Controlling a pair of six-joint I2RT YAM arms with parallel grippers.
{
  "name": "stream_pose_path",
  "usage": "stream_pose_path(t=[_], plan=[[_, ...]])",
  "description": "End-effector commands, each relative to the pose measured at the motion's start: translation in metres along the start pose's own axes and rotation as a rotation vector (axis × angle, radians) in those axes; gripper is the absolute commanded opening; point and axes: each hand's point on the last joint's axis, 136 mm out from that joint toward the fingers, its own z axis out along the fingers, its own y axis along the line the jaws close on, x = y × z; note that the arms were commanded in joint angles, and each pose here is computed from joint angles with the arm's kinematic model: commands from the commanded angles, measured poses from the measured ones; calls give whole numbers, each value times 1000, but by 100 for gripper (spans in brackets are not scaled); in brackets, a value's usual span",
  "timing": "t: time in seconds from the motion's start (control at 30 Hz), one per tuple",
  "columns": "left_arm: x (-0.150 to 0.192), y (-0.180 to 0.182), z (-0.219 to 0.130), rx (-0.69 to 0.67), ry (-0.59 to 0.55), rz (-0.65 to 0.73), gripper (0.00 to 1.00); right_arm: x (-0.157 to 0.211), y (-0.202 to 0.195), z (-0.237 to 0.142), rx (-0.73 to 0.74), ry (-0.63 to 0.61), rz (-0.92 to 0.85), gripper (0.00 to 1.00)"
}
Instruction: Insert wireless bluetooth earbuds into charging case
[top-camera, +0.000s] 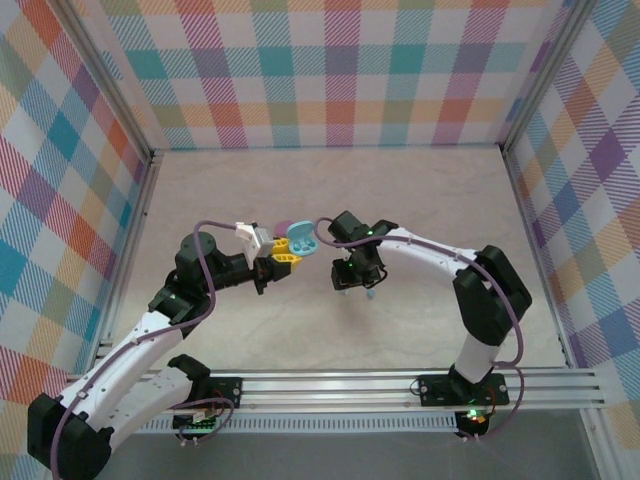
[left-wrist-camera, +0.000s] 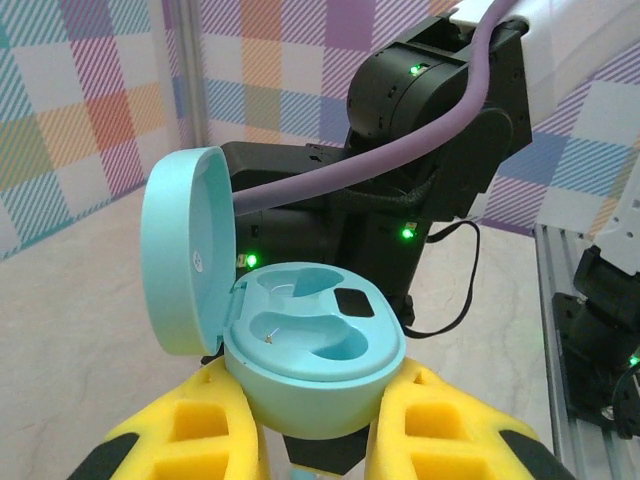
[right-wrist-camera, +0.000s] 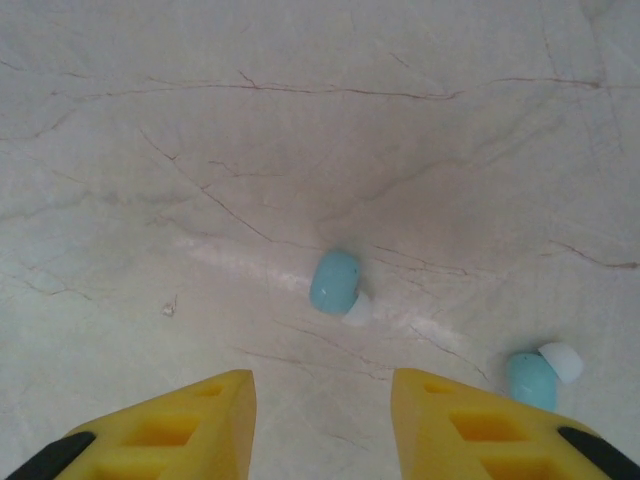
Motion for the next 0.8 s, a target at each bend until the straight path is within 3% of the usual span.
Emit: stream_pose_path(t=[0.0, 0.3, 0.63, 0.77], plan=[[2, -13, -2, 63, -1, 37, 2, 5, 0, 11, 72, 48, 34, 39], [4, -16, -4, 72, 6, 40, 1, 1, 10, 38, 117, 117, 8, 35], [7, -17, -6, 66, 10, 40, 1, -4, 6, 40, 155, 119, -5, 33], [23, -1, 1, -1, 67, 3, 2, -5, 5, 41, 131, 113, 25, 33]])
